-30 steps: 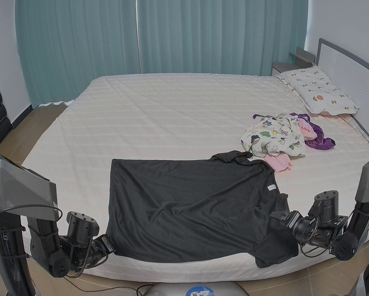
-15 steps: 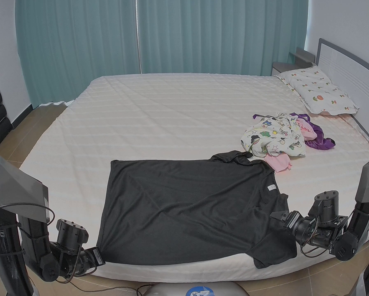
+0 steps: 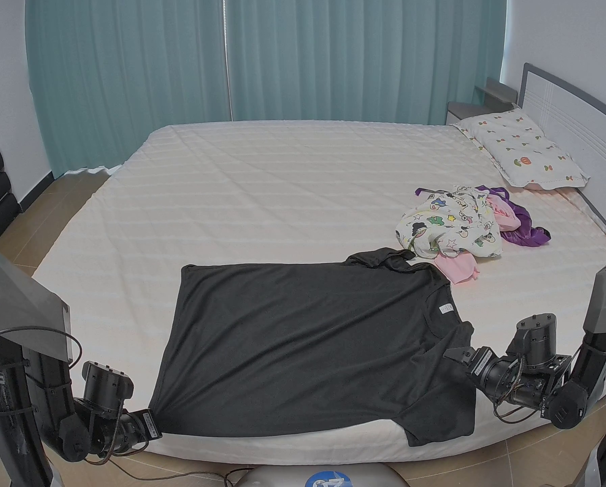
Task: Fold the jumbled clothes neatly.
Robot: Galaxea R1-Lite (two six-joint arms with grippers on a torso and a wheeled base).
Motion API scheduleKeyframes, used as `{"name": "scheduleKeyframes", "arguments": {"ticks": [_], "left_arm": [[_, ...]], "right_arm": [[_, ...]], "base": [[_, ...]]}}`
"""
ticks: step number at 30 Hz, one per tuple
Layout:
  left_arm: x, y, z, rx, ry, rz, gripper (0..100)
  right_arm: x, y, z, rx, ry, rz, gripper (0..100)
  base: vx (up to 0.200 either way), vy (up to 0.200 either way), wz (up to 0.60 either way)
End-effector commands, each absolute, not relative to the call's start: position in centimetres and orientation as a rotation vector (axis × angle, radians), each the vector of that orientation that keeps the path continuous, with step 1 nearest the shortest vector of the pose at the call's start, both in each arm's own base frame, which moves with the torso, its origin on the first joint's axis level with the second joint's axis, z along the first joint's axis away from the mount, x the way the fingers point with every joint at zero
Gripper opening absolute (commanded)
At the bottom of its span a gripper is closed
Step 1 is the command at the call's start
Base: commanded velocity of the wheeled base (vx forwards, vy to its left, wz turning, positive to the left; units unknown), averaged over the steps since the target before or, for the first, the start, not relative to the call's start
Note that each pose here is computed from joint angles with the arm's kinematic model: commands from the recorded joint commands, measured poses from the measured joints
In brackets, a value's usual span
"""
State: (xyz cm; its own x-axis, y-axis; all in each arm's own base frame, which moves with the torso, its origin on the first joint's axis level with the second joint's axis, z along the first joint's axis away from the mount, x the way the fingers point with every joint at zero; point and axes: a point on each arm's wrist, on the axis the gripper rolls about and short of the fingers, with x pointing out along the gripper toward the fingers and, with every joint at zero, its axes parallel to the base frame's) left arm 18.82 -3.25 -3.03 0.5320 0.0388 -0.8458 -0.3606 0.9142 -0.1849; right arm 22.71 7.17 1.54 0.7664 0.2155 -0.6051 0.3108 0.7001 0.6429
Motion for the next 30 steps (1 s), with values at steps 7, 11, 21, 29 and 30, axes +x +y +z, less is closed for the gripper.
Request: {"name": "scheduleKeyframes", "arguments": {"ticks": [7,11,21,29,30], "left_arm": [[19.6,-3.4,-2.3,-0.396,0.91,0.22,100],[20.1,-3.5,-1.2,-0.423,0.811,0.19,100],[22.8,-4.0,2.0,-0.621,0.565,0.157,100],[23.2,-4.1,1.4,-0.628,0.585,0.164,100],[23.2,-4.1,1.3,-0.63,0.588,0.164,100]], "right_arm": [[22.7,7.2,2.4,0.82,0.68,-0.04,100],[22.8,7.1,3.3,0.825,0.649,-0.028,100],[26.4,8.0,7.7,0.789,0.568,-0.001,100],[30.4,9.1,8.1,0.793,0.578,0.003,100],[31.4,9.3,7.8,0.791,0.586,-0.002,100]], "base": [[0.0,0.0,0.0],[0.0,0.0,0.0],[0.0,0.0,0.0],[0.175,0.0,0.0],[0.2,0.0,0.0]]}}
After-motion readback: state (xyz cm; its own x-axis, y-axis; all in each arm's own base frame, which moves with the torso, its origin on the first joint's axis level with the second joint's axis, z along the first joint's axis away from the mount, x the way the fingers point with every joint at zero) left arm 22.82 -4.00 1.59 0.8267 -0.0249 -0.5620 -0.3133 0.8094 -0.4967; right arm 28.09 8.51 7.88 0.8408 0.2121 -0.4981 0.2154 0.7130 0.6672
